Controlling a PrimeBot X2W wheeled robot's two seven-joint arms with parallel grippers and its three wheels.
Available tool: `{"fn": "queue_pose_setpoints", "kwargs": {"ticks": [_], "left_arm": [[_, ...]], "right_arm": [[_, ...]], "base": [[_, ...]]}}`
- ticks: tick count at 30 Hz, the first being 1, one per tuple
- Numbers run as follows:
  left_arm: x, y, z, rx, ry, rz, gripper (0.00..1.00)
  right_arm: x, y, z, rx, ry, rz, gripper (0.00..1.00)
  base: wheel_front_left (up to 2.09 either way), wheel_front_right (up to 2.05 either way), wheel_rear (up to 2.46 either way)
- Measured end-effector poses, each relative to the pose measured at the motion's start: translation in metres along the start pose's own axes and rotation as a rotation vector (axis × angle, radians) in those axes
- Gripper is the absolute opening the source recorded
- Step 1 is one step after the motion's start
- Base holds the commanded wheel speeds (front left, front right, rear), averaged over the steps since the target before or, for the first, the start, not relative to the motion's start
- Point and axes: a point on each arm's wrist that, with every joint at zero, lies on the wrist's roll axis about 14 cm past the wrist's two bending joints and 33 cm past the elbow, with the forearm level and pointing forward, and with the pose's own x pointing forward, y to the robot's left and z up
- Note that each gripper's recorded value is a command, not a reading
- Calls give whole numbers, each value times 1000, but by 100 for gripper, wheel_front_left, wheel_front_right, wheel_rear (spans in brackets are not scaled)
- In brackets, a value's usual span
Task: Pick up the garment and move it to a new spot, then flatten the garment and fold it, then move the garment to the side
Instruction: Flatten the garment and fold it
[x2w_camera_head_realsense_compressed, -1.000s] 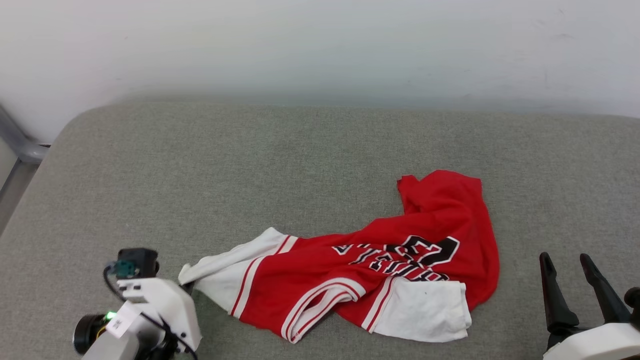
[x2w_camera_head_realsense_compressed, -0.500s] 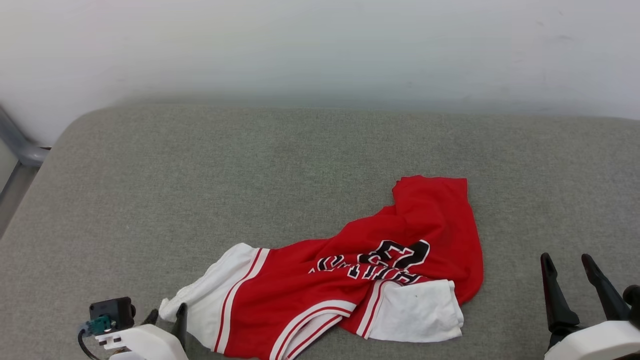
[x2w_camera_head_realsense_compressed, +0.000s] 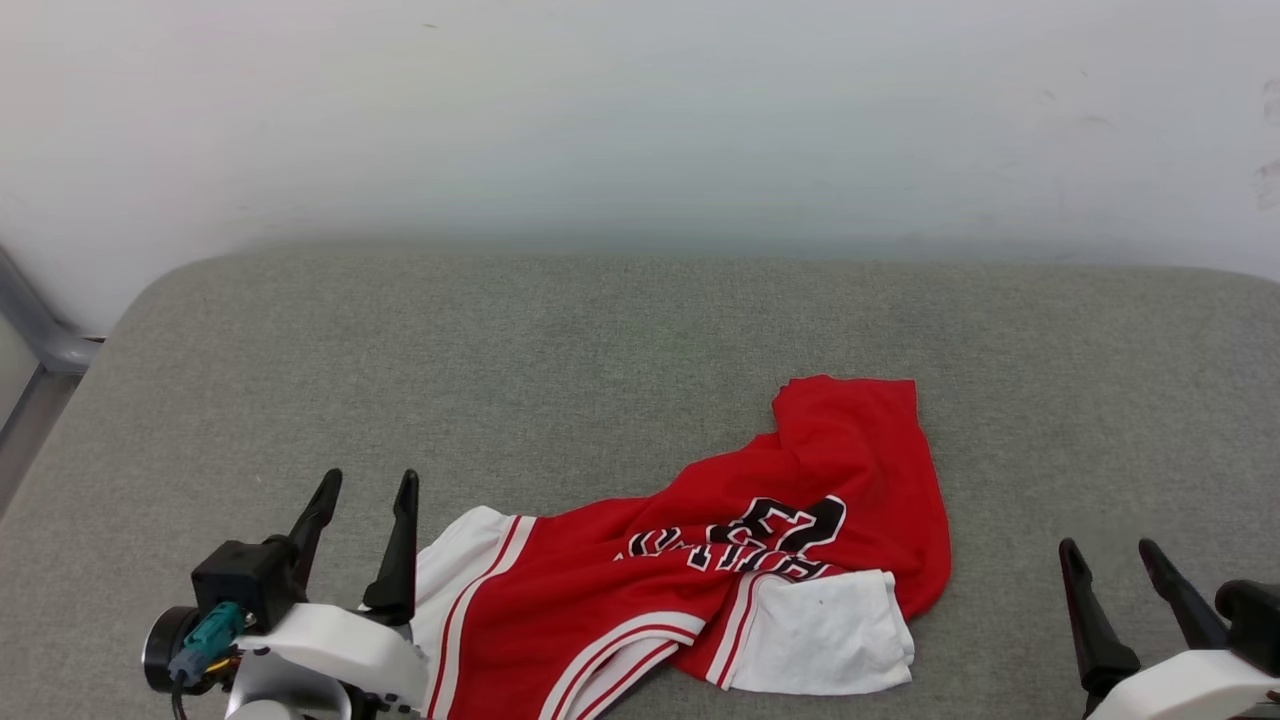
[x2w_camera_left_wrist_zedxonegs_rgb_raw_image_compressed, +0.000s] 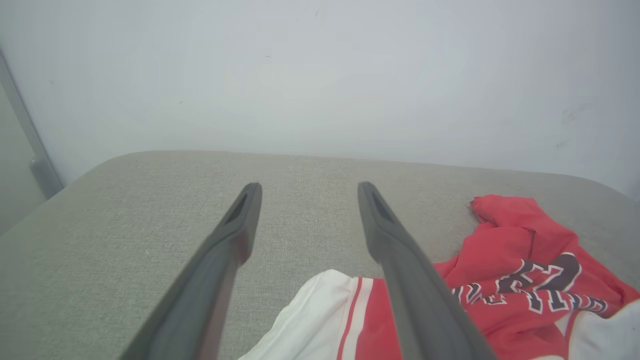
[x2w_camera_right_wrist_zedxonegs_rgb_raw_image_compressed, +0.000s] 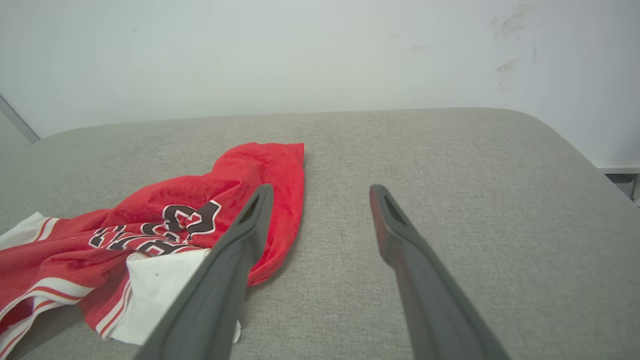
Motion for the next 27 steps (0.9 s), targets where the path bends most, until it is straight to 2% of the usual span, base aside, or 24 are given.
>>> {"fn": "queue_pose_setpoints", "kwargs": {"ticks": [3, 7, 14, 21, 27], "left_arm": [[1, -12, 11, 5, -43, -30, 100], [-2, -21, 12, 15, -50, -59, 100], [-8, -29, 8, 6, -46, -64, 100], [-5, -26, 2, -11, -31, -46, 100], [-4, -14, -6, 2, -5, -11, 100]], "right_arm": [[-2, 1, -9, -4, 55, 3, 100], [-10, 3, -41, -30, 240, 29, 100], [-22, 25, -94, -89, 574, 171, 100], [-3, 66, -117, -121, 683, 336, 100], [7, 78, -153, -126, 804, 393, 100]], "base": [[0, 0, 0], [0, 0, 0], [0, 0, 0], [0, 0, 0], [0, 0, 0]]}}
